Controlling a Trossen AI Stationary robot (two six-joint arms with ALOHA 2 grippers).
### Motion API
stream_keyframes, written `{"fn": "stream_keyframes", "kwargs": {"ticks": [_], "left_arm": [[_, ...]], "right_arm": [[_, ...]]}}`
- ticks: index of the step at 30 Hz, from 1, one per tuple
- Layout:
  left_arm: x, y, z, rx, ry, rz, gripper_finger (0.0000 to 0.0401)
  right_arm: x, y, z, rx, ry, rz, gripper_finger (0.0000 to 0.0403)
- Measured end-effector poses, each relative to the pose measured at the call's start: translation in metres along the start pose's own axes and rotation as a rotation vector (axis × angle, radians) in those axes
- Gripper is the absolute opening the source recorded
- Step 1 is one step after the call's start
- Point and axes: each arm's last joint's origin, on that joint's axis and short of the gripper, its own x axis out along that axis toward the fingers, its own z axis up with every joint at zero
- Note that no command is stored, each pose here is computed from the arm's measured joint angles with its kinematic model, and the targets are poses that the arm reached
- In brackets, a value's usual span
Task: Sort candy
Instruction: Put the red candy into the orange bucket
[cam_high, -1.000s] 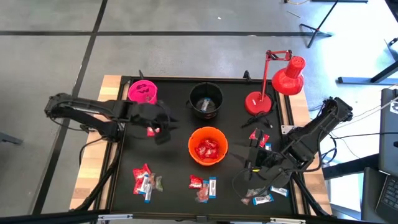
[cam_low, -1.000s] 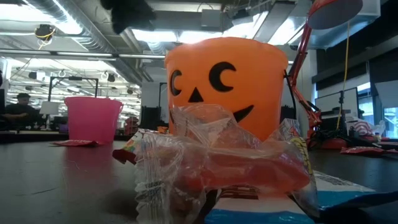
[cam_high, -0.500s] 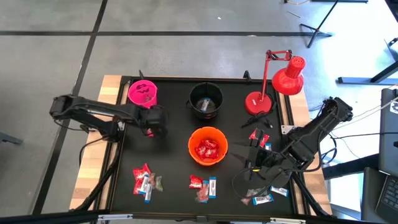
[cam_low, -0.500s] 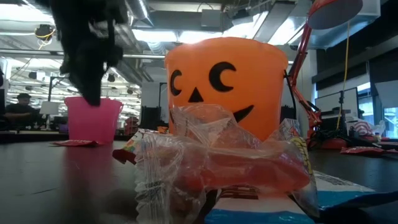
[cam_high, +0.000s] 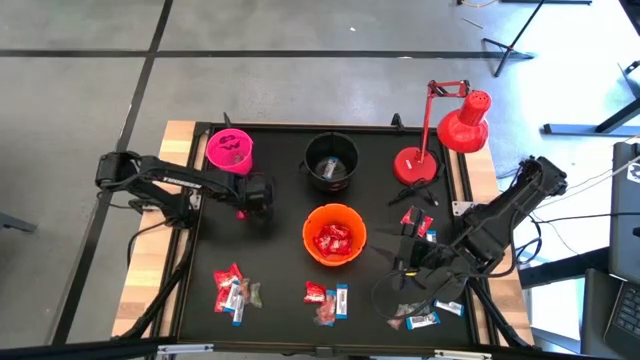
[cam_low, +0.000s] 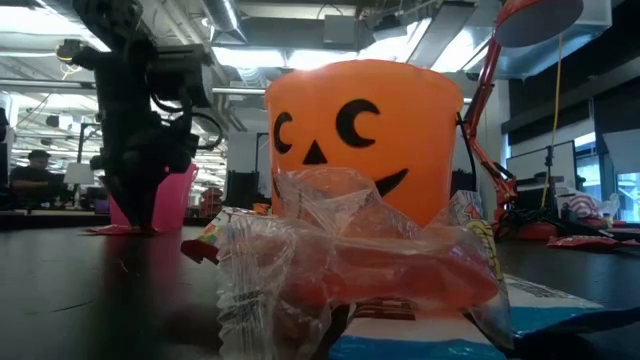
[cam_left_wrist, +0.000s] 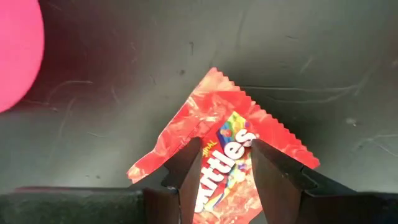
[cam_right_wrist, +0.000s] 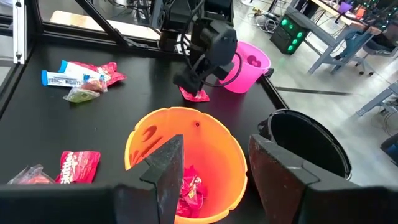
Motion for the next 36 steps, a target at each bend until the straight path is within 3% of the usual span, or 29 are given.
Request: {"fn": "stream_keyframes", "kwargs": {"ticks": [7, 16, 22, 32, 36], "left_arm": [[0.006, 0.0, -0.004, 0.028, 0.013, -0.001, 0.0121], [0.004, -0.006, -0.005, 0.05, -0.011, -0.042, 0.0007], [-0.001, -0.013, -0.004, 0.11, -0.025, -0.053, 0.0], [-0.034, -0.039, 0.009, 0.222, -0.126, -0.172, 0.0], [-0.037, -0.043, 0.007, 0.289, -0.117, -0.192, 0.0021]], "right_arm": [[0.002, 0.003, -0.001, -0.011, 0.006, -0.002, 0.0177], [0.002, 0.002, -0.001, -0.013, 0.004, -0.01, 0.0177], [0.002, 0.002, -0.001, -0.012, 0.003, -0.01, 0.0177], [0.002, 0.002, -0.001, -0.012, 0.003, -0.01, 0.0177], [0.002, 0.002, -0.001, -0.007, 0.003, -0.01, 0.0177]]}}
